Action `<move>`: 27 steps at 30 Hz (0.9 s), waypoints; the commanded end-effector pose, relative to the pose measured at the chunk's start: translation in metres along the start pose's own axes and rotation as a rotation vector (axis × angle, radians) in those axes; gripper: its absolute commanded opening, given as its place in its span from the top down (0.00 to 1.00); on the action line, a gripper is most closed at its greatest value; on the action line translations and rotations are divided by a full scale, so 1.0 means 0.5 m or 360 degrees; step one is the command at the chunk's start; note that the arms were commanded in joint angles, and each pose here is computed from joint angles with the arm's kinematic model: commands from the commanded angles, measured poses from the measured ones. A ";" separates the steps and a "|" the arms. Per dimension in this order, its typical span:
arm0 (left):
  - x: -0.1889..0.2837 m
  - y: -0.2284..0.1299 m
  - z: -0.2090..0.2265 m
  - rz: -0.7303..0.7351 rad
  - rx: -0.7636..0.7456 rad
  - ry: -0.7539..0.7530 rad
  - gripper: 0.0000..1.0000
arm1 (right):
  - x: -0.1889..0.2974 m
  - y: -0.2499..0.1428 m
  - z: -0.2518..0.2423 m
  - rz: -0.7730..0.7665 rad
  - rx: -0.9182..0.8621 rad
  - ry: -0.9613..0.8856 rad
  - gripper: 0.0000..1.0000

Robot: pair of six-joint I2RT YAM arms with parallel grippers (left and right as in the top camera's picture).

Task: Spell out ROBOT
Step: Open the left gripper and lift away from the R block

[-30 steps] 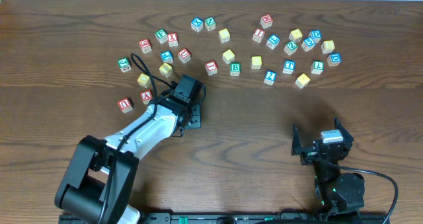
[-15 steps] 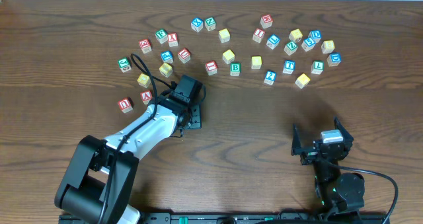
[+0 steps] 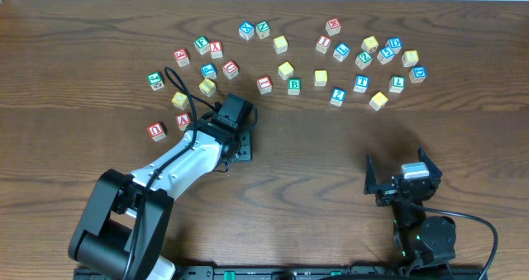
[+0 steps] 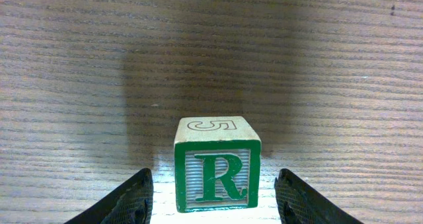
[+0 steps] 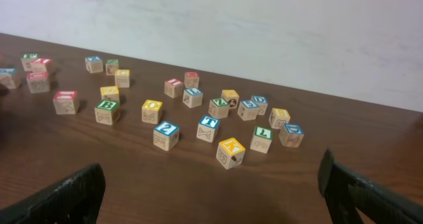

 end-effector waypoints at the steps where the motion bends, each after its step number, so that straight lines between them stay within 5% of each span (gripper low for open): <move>1: 0.014 0.027 -0.011 -0.0048 -0.0017 -0.0036 0.41 | 0.000 -0.001 -0.003 -0.0002 0.0016 -0.0010 0.01; 14: 0.060 0.075 -0.028 -0.0165 -0.0049 -0.0054 0.41 | 0.000 -0.001 -0.003 -0.0002 0.0016 -0.0010 0.01; 27: 0.238 0.143 -0.026 -0.0447 -0.0128 0.0120 0.40 | 0.000 -0.002 -0.003 -0.0001 0.0016 -0.0010 0.01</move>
Point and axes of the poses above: each gripper's point midway between its finger pads, its own x axis back along the fingers, its own z axis along the line the jaws close on, y = z × x, the point moved 9 cm from there along x, back along the fingers, and after that the axes turned 3 degrees about -x, right-handed, at the moved point
